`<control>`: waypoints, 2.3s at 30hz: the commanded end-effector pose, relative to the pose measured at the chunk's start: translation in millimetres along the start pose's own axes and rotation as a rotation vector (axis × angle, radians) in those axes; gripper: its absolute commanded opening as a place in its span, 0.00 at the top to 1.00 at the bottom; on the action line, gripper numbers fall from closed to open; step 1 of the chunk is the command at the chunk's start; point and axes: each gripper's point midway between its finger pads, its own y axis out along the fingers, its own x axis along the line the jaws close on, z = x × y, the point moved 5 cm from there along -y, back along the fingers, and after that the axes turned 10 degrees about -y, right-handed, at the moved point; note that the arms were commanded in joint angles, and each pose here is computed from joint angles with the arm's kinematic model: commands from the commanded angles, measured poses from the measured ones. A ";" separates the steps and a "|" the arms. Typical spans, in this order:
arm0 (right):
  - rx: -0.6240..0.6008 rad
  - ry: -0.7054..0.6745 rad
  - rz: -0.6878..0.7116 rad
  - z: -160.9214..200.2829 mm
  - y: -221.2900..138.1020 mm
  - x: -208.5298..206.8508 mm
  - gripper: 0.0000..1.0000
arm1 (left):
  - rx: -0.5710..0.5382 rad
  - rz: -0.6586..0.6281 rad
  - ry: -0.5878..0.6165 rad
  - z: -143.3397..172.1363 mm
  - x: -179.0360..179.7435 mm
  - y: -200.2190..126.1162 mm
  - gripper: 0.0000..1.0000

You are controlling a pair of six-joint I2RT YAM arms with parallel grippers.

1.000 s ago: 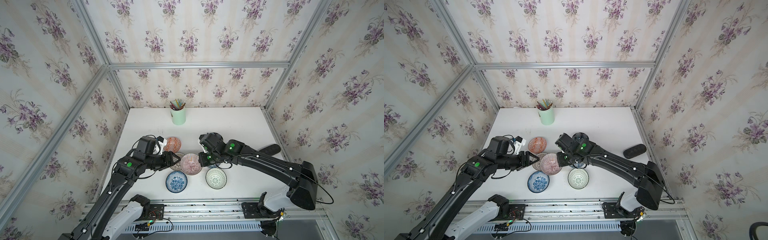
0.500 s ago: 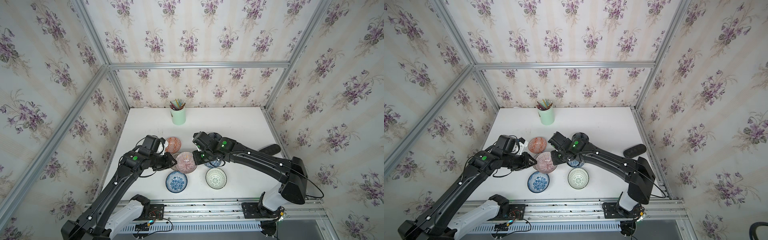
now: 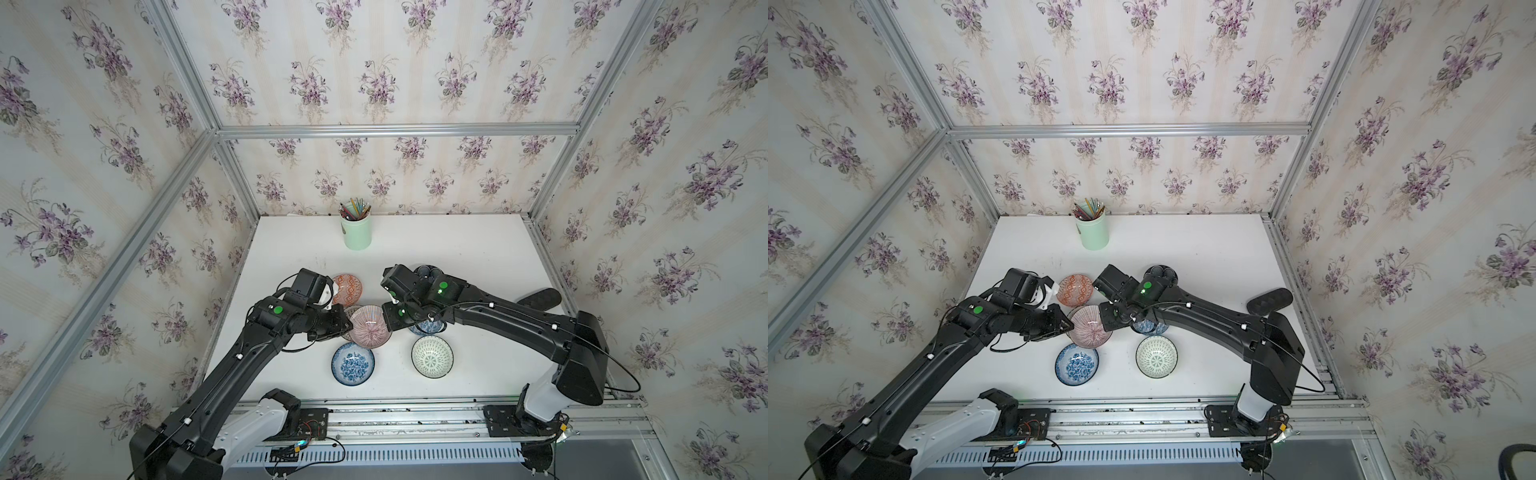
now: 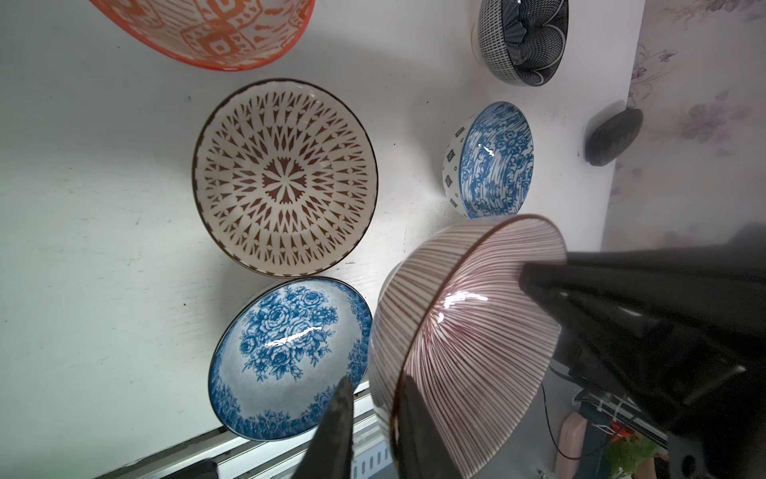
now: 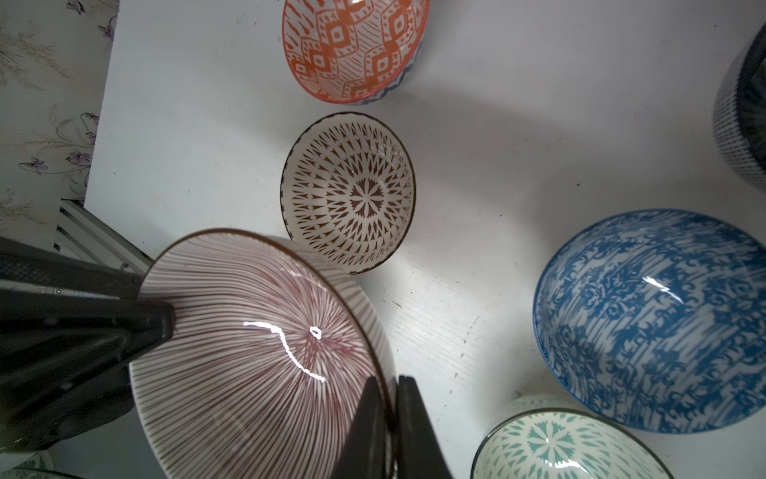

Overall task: Stack the bowls
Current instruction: Pick up the bowl from the center of the board, then place the bowl in the bowl.

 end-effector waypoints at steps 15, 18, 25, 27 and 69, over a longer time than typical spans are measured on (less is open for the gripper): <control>-0.028 0.005 -0.065 -10.0 3.9 12.2 1.00 | -0.007 -0.029 0.021 -7.1 -3.9 1.1 1.00; -0.029 -0.001 -0.061 -11.1 4.2 12.3 0.92 | -0.019 -0.044 0.025 -8.1 -2.6 -1.5 1.00; -0.061 -0.038 -0.031 -22.0 -10.6 11.3 0.33 | -0.049 -0.113 0.031 -13.4 2.6 -4.1 1.00; -0.081 -0.053 -0.047 -27.2 -20.9 12.2 0.30 | -0.055 -0.133 0.036 -15.8 2.7 -5.5 1.00; -0.165 0.040 -0.050 13.8 -48.1 -58.4 0.33 | -0.008 -0.183 -0.090 -60.9 47.0 59.4 1.00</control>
